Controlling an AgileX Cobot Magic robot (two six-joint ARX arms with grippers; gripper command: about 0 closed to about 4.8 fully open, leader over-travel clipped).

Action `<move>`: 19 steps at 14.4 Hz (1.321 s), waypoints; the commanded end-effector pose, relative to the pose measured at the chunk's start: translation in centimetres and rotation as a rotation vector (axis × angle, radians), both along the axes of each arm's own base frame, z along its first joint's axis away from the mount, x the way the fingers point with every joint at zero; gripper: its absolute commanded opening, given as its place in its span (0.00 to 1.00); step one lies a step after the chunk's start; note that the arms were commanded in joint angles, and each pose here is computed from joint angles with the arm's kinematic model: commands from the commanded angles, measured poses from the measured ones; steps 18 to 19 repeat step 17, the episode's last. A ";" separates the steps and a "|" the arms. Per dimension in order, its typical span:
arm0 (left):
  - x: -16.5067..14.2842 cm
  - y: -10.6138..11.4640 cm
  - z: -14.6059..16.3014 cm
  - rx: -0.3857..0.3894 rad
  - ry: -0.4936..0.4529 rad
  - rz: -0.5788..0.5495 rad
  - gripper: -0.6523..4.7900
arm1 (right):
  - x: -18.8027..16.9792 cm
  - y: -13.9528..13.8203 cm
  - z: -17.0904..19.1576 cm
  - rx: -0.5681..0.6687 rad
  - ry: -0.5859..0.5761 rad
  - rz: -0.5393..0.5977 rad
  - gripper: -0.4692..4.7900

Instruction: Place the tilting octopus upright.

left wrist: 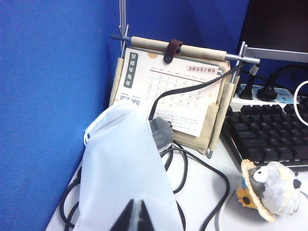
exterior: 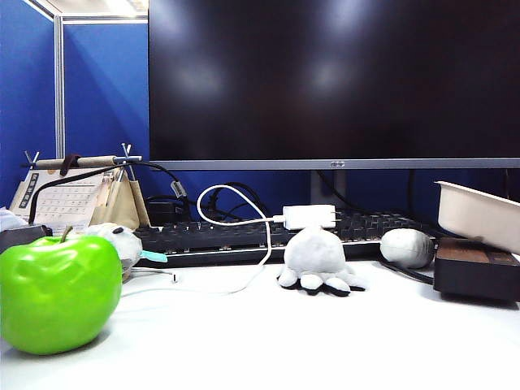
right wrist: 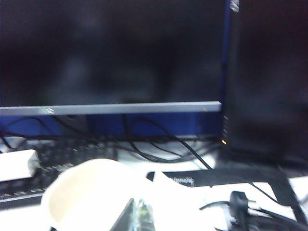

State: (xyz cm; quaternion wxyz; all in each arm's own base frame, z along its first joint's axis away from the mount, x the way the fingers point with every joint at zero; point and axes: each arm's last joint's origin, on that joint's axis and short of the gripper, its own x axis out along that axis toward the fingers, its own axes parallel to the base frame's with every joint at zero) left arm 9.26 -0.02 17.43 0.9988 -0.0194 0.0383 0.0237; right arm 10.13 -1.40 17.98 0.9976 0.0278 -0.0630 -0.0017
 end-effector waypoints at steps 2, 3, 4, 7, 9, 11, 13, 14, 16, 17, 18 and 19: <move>0.0 0.0 0.2 -0.003 -0.017 -0.006 0.11 | 0.0 0.0 -0.1 0.005 0.011 0.001 0.09; 0.0 0.0 0.2 -0.003 -0.017 -0.006 0.11 | 0.0 0.1 -0.1 0.004 0.011 0.013 0.09; 0.0 0.0 0.2 -0.003 -0.017 -0.006 0.11 | 0.0 0.1 -0.1 0.002 0.008 0.025 0.09; 0.0 0.0 0.2 -0.003 -0.017 -0.006 0.11 | -0.2 0.1 0.1 -0.003 -0.016 0.022 0.09; 0.0 0.0 0.2 -0.003 -0.017 -0.006 0.11 | -0.2 0.1 0.1 -0.003 -0.015 0.022 0.09; 0.0 0.0 0.2 -0.003 -0.017 -0.006 0.11 | -0.2 0.1 0.1 -0.003 -0.015 0.022 0.09; 0.0 0.0 0.2 -0.003 -0.017 -0.006 0.11 | -0.2 0.1 0.1 -0.003 -0.015 0.022 0.09; 0.0 0.0 0.2 -0.003 -0.017 -0.007 0.11 | -0.2 0.1 0.1 -0.003 -0.015 0.022 0.09; 0.0 0.0 0.2 -0.003 -0.017 -0.007 0.11 | -0.2 0.1 0.1 -0.003 -0.015 0.022 0.09; 0.0 0.0 0.2 -0.003 -0.017 -0.006 0.11 | -0.2 0.1 0.1 -0.003 -0.015 0.022 0.09; 0.0 0.0 0.2 -0.003 -0.017 -0.006 0.11 | -0.2 0.1 0.1 -0.003 -0.015 0.022 0.09; 0.0 0.0 0.2 -0.003 -0.017 -0.006 0.11 | -0.2 0.1 0.1 -0.003 -0.015 0.022 0.09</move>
